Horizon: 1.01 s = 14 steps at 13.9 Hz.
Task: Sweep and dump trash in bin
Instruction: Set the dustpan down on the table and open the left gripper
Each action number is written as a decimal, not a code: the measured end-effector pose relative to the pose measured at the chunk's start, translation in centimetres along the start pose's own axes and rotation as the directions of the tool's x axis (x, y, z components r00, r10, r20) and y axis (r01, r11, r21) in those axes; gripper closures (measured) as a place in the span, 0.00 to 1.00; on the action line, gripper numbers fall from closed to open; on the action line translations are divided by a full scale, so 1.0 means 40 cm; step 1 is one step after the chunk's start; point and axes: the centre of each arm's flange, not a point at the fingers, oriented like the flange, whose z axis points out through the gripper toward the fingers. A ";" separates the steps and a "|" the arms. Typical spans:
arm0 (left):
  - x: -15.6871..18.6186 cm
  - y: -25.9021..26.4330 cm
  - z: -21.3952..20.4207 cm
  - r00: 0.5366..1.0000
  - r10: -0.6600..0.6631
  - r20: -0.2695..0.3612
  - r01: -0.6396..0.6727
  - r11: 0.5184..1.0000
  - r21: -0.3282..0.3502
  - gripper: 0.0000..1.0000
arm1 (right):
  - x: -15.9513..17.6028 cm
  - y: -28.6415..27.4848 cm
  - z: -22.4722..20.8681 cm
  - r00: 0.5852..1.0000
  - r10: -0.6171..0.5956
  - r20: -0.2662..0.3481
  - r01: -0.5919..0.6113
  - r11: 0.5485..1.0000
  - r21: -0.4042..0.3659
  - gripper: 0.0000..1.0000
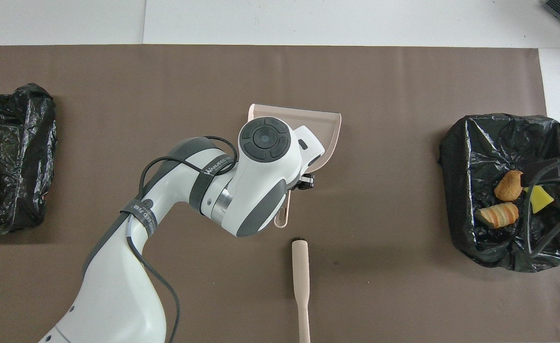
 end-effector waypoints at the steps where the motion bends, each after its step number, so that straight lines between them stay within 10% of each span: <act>1: 0.024 0.016 0.026 1.000 -0.020 0.003 0.020 1.000 -0.005 0.67 | 0.000 -0.007 0.000 1.000 -0.005 0.000 0.005 1.000 -0.001 0.00; 9: 0.075 0.016 0.060 0.998 -0.057 0.037 0.057 0.998 0.010 0.67 | -0.004 -0.051 -0.002 0.999 -0.032 -0.001 0.032 0.999 0.003 0.00; 14: 0.087 -0.025 0.018 0.998 -0.061 0.027 0.059 0.996 0.069 0.11 | -0.002 -0.045 -0.004 1.000 -0.027 -0.008 0.027 1.000 0.005 0.00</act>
